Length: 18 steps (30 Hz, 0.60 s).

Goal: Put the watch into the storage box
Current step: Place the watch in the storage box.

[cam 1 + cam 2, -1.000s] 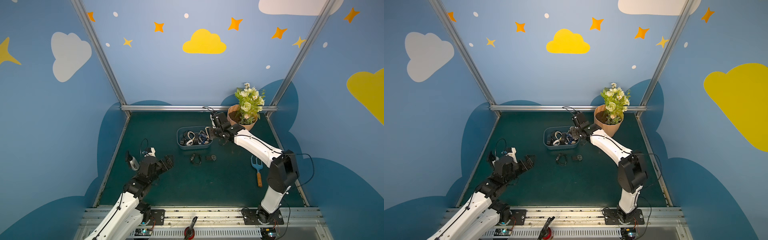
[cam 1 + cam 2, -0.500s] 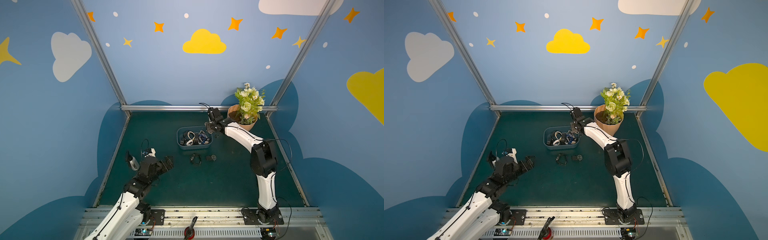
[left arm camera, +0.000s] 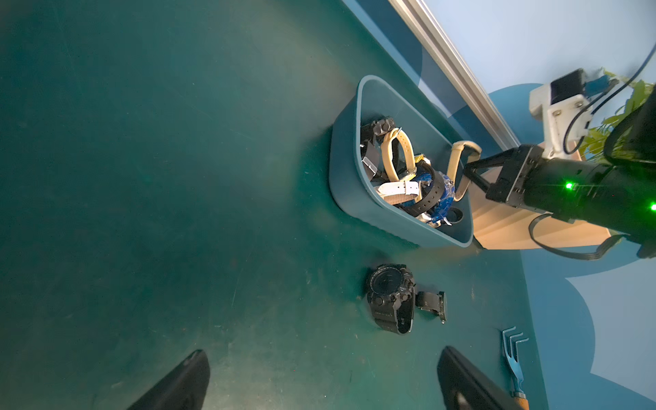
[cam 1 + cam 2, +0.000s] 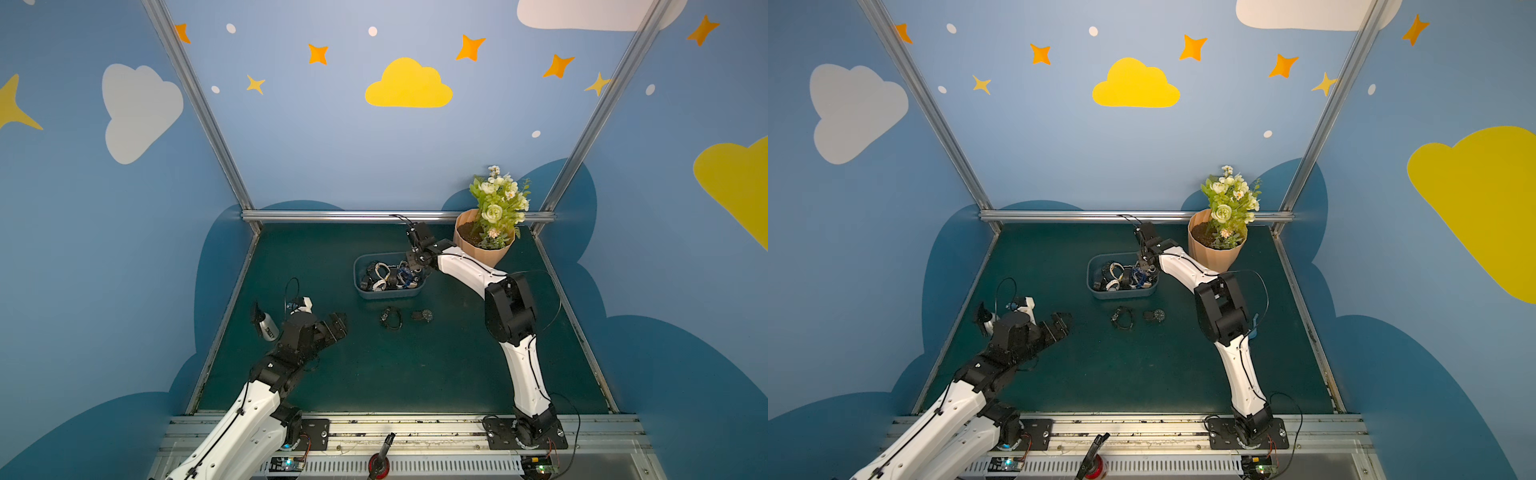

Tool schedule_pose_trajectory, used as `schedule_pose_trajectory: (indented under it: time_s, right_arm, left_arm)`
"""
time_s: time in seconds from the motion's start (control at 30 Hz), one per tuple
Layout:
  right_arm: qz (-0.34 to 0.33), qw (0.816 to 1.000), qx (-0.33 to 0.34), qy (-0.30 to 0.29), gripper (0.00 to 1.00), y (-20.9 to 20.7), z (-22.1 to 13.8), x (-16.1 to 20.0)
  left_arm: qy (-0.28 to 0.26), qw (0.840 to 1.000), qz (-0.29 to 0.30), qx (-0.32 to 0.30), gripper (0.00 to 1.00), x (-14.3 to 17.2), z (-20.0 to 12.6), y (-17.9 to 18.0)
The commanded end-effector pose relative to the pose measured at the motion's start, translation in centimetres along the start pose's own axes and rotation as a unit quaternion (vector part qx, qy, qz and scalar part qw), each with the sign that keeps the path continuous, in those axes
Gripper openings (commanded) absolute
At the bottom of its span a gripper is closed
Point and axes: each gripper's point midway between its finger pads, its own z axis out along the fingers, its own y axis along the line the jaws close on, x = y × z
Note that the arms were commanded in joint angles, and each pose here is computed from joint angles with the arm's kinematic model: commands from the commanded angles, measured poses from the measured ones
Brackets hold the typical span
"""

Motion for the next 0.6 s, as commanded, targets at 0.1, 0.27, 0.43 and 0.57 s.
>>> schedule_pose_trajectory:
  time_s: [0.1,0.27,0.43,0.57]
  right_arm:
    - [-0.009,1.0,-0.017,0.0,0.0,1.2,-1.2,0.5]
    - [-0.003,0.999,-0.04,0.008,0.01,2.0,-1.3,0.7]
    - [0.017,0.997,-0.063,-0.029,0.37,1.7,-4.6,-1.9]
    - [0.035,0.993,-0.081,-0.073,0.56,0.8,-8.4,-4.4]
  left_arm:
    - [-0.004,1.0,-0.008,0.01,1.0,-0.6,-0.1,-0.8]
    - [0.0,1.0,-0.008,0.013,1.0,-0.5,-0.1,-1.0]
    - [-0.004,1.0,-0.005,0.018,1.0,-0.9,-0.4,-1.4]
    - [-0.009,1.0,-0.001,0.027,1.0,-1.5,-0.3,-2.1]
